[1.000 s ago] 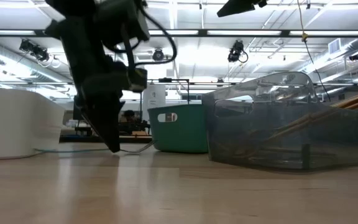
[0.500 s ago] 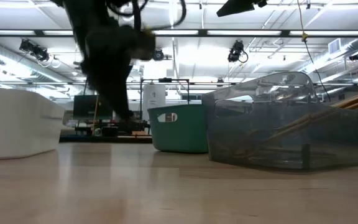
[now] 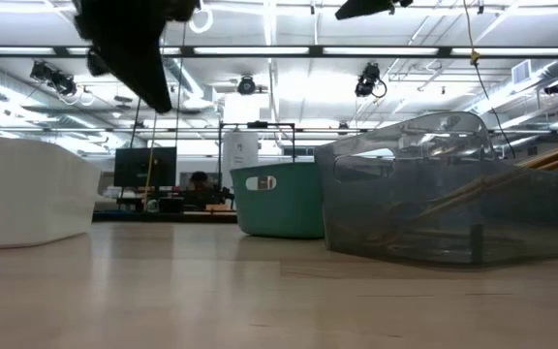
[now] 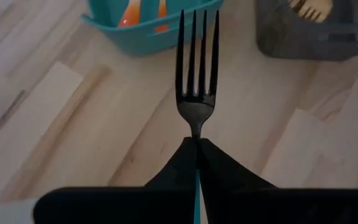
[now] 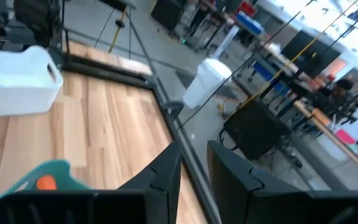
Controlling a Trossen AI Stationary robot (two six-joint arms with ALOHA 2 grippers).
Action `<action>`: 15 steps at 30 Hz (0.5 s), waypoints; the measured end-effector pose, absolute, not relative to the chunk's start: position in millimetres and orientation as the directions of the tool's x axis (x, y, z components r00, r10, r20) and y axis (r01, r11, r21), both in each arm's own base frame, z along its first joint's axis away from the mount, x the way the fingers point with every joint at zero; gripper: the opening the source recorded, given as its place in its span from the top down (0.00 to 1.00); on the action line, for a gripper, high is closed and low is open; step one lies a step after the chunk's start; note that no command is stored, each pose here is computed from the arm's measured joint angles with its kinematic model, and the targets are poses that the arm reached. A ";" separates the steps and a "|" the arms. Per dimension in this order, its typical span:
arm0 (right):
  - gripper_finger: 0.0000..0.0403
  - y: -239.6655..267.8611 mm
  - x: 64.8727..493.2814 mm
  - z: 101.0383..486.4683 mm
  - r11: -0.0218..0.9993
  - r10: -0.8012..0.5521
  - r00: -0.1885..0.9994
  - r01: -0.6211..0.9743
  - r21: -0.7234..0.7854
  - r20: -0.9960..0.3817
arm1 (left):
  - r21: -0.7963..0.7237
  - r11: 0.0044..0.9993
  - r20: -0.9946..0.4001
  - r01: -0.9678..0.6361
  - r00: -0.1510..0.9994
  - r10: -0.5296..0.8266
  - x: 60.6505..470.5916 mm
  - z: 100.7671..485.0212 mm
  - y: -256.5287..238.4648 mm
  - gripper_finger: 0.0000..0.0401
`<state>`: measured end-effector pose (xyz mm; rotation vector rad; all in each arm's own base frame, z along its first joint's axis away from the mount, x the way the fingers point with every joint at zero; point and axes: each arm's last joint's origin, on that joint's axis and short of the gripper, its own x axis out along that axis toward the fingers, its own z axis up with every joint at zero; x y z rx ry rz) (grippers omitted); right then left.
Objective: Sort silverware by color (type)
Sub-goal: Put the blue silver fork into the white bin
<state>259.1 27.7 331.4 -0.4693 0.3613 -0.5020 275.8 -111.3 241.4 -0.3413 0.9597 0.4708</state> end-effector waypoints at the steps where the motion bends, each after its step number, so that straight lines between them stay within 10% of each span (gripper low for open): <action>1: 0.78 27.8 259.5 333.0 0.772 -0.533 0.822 0.375 -0.514 -0.201 | -0.082 0.841 -0.837 -0.535 0.495 0.233 272.9 244.4 -113.0 0.97; 15: 0.78 16.4 265.4 349.1 0.784 -0.478 0.876 0.388 -0.485 -0.072 | 0.049 0.703 -0.892 -0.710 0.285 0.350 221.5 253.9 -115.8 0.97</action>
